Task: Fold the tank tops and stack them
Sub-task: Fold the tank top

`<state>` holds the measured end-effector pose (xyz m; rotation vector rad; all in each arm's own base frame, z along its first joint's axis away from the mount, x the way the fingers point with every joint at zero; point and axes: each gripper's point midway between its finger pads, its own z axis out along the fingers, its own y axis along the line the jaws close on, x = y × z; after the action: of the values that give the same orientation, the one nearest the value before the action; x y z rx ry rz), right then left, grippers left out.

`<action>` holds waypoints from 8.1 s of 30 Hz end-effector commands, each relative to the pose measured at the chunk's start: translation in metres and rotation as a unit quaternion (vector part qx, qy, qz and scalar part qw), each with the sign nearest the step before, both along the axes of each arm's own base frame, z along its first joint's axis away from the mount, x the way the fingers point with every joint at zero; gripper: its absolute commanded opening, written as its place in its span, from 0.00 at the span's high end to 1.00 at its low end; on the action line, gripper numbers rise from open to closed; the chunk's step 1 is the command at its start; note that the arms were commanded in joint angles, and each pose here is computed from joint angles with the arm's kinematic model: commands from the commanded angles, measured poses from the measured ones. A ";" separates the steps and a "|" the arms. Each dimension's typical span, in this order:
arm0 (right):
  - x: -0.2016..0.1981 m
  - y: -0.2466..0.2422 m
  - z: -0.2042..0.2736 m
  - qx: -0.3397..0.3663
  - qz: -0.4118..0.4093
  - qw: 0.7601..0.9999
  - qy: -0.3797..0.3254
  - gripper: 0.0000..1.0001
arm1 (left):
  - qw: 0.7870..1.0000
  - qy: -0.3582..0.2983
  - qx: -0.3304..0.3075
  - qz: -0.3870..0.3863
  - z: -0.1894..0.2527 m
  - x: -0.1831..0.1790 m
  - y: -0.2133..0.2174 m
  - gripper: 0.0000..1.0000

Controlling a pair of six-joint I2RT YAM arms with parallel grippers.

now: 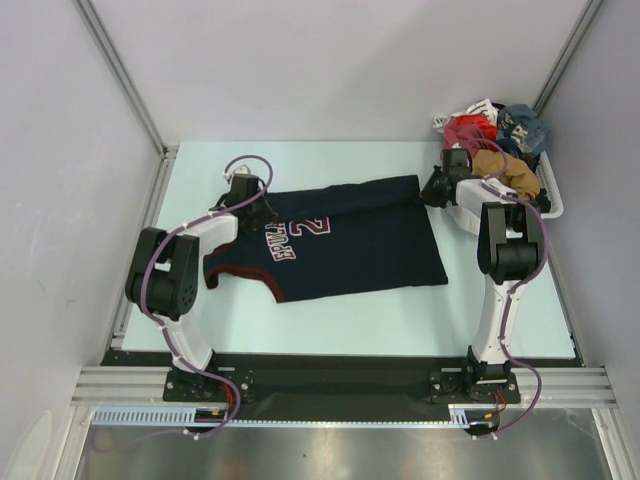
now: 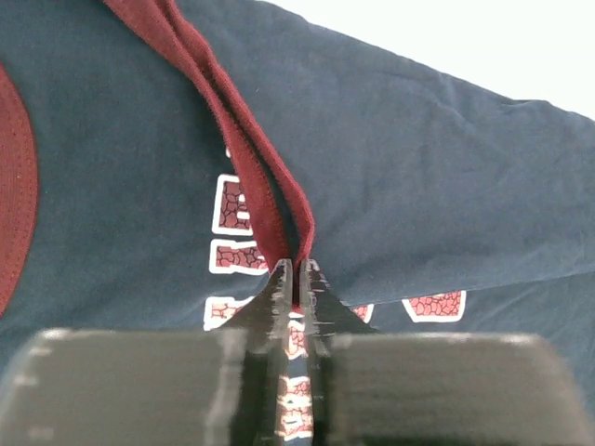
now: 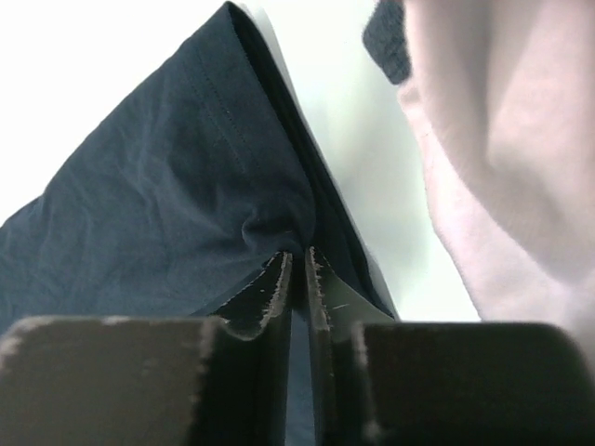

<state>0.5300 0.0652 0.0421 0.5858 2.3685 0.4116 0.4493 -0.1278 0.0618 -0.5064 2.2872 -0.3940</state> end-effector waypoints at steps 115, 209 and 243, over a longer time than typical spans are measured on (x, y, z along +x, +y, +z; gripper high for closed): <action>-0.174 -0.008 0.064 -0.078 -0.099 0.992 -0.004 1.00 | 0.998 0.031 0.039 -0.048 0.041 -0.134 -0.009 0.99; -0.065 0.001 0.067 -0.087 -0.073 0.993 -0.013 0.68 | 0.998 0.050 0.020 -0.017 0.009 -0.200 0.046 0.00; -0.197 -0.014 -0.023 -0.116 -0.075 0.987 0.079 0.93 | 0.961 0.057 -0.032 0.270 -0.025 -0.132 0.130 0.17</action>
<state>0.3384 0.0560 0.0207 0.6927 2.4464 0.0887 0.2831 -0.0020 0.0280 -1.1195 2.2052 -0.1327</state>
